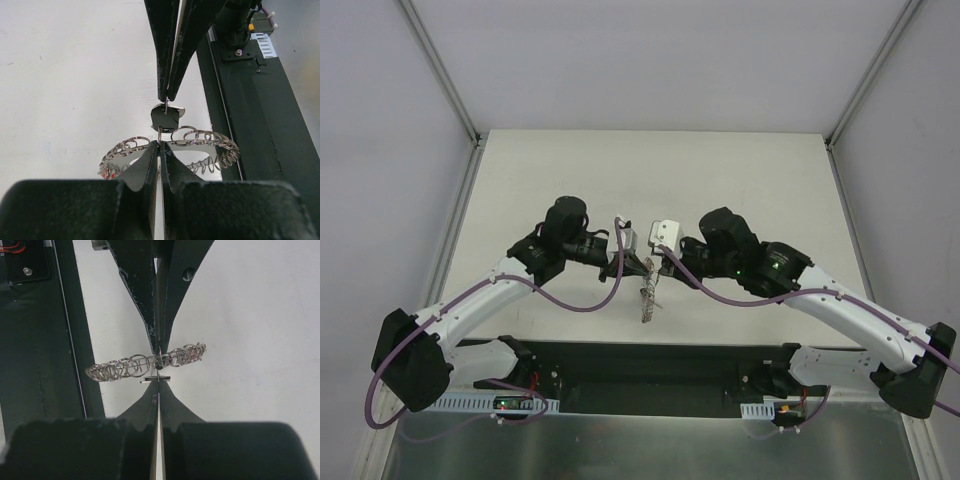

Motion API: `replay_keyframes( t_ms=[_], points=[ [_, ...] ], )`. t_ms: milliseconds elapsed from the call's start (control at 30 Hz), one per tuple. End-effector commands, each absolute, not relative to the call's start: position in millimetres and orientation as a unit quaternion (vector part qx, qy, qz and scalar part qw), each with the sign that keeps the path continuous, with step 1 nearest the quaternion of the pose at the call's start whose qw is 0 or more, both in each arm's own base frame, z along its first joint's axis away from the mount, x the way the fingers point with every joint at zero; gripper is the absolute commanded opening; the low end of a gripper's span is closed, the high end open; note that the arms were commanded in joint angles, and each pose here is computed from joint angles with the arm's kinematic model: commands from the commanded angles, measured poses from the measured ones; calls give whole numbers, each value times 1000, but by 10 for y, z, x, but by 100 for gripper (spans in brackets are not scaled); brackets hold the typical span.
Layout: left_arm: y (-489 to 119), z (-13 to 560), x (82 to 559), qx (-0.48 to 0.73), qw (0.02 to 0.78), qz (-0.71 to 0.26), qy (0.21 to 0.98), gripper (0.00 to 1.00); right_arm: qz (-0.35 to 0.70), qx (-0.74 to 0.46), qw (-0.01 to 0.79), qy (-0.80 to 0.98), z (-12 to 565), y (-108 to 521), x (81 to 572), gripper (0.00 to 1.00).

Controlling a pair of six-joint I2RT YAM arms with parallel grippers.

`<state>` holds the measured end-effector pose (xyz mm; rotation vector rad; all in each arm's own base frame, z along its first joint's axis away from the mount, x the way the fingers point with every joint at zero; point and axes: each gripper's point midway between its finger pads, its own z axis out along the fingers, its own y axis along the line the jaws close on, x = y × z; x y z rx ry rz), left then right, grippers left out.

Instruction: Put the keys on the keyring

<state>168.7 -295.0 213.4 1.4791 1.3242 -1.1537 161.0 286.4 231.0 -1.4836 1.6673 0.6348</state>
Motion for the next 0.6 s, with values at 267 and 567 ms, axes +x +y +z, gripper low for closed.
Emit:
replay_keyframes(
  t_ms=[267,567],
  points=[
    [-2976,2296,1571,631,464,-432,447,0,301,-585,394,641,2519,2977,1560,1],
    [-2972,2310,1575,635,470,-425,441,0,296,-605,369,640,2422,2966,1535,1]
  ],
)
